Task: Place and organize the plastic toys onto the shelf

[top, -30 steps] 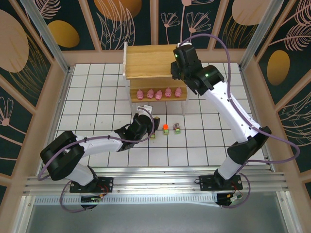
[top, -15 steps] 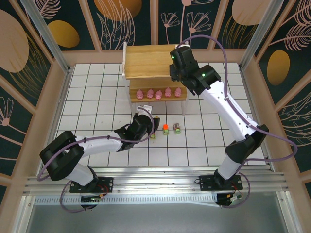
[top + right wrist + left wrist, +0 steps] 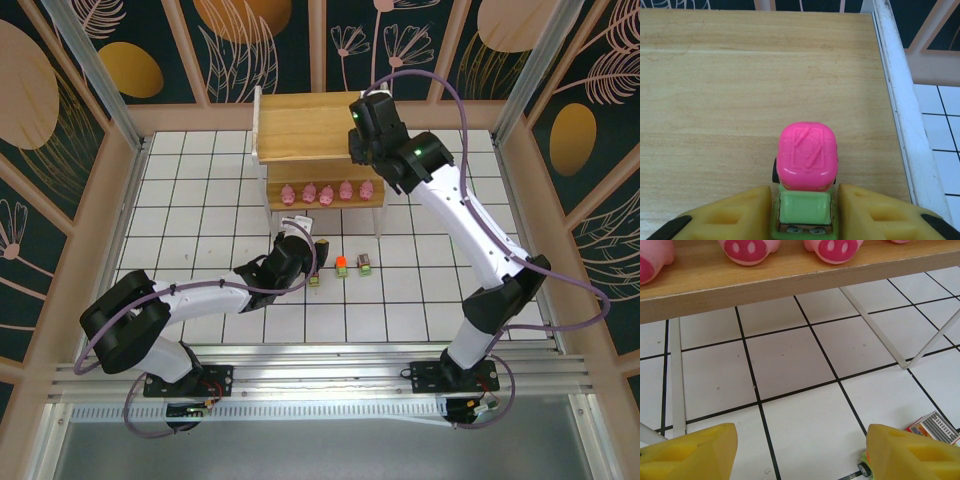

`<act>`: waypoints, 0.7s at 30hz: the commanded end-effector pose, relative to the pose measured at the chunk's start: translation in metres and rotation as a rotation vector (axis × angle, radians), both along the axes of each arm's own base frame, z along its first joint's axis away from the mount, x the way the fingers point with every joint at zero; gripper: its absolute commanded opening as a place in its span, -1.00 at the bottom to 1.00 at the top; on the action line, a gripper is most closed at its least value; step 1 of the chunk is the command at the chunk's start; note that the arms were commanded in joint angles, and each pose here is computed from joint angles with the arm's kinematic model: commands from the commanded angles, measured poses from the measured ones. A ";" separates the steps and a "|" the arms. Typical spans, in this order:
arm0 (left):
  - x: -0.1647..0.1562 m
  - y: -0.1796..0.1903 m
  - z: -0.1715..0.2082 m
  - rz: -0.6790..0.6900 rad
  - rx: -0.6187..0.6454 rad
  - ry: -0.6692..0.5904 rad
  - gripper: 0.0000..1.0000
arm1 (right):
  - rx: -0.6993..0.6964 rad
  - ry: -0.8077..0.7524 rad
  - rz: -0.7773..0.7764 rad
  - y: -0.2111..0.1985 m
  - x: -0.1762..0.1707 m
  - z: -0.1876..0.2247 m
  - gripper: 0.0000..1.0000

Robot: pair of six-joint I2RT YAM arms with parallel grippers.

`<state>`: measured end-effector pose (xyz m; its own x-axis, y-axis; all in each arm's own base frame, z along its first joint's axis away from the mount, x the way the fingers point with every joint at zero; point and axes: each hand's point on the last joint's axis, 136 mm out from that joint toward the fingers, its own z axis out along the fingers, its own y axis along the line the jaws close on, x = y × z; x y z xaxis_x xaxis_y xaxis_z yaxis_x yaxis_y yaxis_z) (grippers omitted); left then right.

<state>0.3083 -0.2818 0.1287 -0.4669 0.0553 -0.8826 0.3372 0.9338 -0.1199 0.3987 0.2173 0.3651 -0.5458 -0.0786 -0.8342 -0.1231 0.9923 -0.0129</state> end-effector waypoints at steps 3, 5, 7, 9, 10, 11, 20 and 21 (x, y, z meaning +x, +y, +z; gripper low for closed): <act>0.002 0.005 0.007 0.010 -0.005 -0.019 0.38 | 0.000 -0.019 -0.012 -0.003 0.003 0.012 -0.17; 0.002 0.004 0.008 0.010 -0.007 -0.020 0.38 | 0.003 -0.026 -0.013 -0.003 0.003 0.015 -0.16; 0.002 0.005 0.007 0.010 -0.006 -0.019 0.38 | 0.004 -0.038 -0.017 -0.005 0.003 0.021 -0.15; 0.002 0.004 0.007 0.010 -0.007 -0.019 0.38 | 0.005 -0.055 -0.021 -0.007 0.003 0.030 -0.14; 0.002 0.004 0.007 0.010 -0.008 -0.019 0.38 | 0.005 -0.064 -0.021 -0.007 0.003 0.035 -0.13; 0.002 0.004 0.007 0.010 -0.008 -0.019 0.38 | 0.008 -0.072 -0.023 -0.008 0.002 0.040 -0.13; 0.003 0.009 0.010 0.029 0.002 -0.032 0.38 | 0.020 -0.109 -0.025 -0.010 -0.017 0.058 -0.11; 0.003 0.010 0.010 0.032 0.005 -0.033 0.38 | 0.021 -0.111 -0.024 -0.008 -0.021 0.058 -0.12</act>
